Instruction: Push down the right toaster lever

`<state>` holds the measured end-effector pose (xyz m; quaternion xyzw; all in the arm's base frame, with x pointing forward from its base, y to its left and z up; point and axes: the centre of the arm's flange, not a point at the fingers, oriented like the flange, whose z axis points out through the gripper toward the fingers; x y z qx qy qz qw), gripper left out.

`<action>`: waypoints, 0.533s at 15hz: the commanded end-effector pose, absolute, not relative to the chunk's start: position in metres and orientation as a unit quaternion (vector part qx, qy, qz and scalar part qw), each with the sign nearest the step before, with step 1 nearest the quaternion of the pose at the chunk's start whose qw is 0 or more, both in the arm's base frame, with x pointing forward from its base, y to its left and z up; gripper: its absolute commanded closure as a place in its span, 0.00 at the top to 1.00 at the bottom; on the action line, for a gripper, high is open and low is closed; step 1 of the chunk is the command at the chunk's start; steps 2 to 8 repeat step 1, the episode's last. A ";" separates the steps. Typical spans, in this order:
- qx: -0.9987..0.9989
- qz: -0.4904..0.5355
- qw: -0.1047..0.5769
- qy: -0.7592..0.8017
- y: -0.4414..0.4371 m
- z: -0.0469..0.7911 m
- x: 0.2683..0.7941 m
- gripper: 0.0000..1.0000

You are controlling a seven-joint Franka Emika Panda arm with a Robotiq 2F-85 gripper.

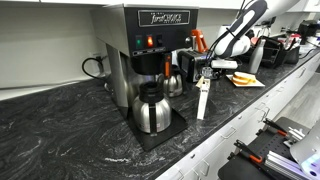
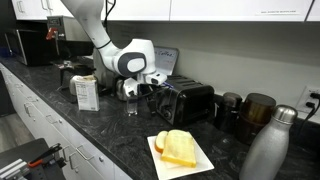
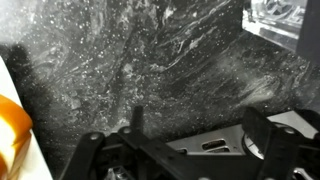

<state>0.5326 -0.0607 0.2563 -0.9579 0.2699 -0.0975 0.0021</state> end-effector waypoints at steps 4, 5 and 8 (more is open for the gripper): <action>-0.958 -0.098 0.002 0.270 -0.061 0.256 0.533 1.00; -0.958 -0.098 0.002 0.270 -0.061 0.256 0.533 1.00; -0.958 -0.098 0.002 0.270 -0.061 0.256 0.533 1.00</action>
